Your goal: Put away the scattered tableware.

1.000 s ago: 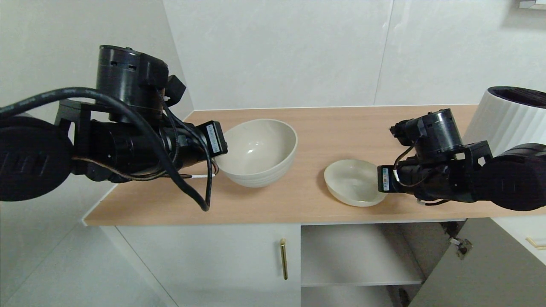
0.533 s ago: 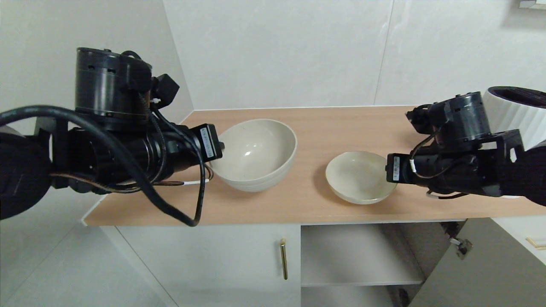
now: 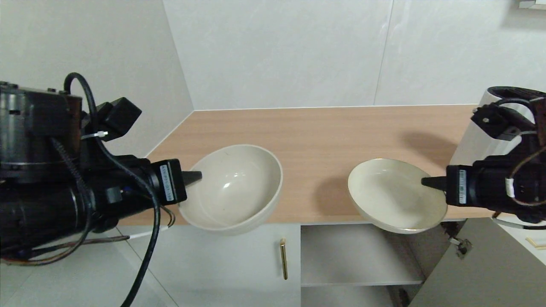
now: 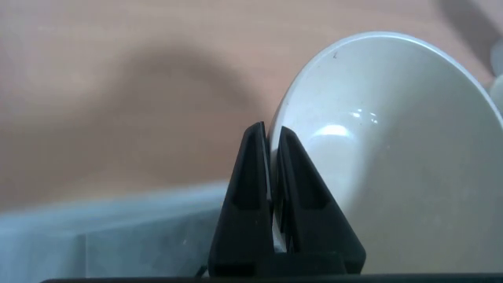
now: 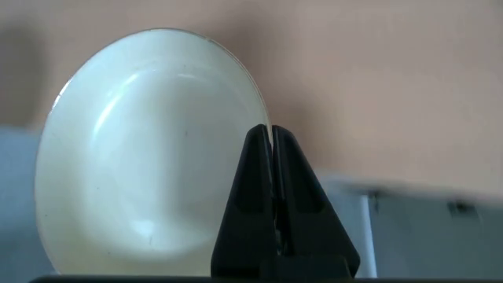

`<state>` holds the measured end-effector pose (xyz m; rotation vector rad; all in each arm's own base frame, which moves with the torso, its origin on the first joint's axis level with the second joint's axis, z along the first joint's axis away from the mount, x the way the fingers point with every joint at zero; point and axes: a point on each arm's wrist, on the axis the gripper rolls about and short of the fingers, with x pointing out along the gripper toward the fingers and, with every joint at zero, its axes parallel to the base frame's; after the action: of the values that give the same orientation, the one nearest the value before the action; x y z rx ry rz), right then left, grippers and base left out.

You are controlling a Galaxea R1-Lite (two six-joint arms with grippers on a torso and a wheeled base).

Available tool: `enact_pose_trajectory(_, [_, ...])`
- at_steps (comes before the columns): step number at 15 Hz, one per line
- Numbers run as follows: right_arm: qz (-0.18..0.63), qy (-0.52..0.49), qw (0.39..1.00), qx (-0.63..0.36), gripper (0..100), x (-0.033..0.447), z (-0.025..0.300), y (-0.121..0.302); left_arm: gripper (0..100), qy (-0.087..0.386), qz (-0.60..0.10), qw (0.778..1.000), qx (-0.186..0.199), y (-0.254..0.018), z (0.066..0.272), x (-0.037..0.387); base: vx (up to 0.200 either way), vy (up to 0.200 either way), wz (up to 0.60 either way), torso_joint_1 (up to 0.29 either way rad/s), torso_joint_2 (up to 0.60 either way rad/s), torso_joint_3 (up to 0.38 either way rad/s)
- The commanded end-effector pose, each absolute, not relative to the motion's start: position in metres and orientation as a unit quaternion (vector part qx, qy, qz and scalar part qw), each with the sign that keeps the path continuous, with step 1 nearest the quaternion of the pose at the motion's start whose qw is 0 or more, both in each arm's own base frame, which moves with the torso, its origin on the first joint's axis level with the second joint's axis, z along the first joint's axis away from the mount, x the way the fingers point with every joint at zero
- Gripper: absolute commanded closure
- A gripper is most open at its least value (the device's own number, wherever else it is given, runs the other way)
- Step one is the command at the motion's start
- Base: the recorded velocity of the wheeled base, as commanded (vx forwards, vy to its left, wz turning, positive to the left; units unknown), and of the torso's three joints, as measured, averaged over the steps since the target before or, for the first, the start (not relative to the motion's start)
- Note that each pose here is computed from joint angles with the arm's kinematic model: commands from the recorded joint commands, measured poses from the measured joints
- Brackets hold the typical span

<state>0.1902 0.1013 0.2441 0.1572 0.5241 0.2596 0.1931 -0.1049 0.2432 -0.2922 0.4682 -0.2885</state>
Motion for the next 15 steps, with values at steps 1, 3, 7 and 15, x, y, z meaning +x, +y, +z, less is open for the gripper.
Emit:
enact_pose_trajectory(1, [0.139,0.251,0.955,0.079,100,0.153,0.243,0.084,100,0.215,-0.147,0.954,-0.149,-0.091,0.244,0.167,0.000,0.000,0.00,0.000,0.00,0.000])
enact_pose_trajectory(3, [0.135,0.273,0.950,0.071,100,0.147,0.228,0.081,100,0.216,-0.145,0.954,-0.151,-0.088,0.242,0.164,0.000,0.000,0.00,0.000,0.00,0.000])
enact_pose_trajectory(7, [0.137,0.274,0.949,0.069,100,0.146,0.226,0.080,100,0.224,-0.144,0.953,-0.148,-0.090,0.239,0.165,0.000,0.000,0.00,0.000,0.00,0.000])
enact_pose_trajectory(15, [0.134,0.276,0.949,0.070,100,0.147,0.224,0.080,100,0.238,-0.142,0.950,-0.143,-0.093,0.232,0.170,-0.150,0.000,0.00,0.003,0.00,0.002])
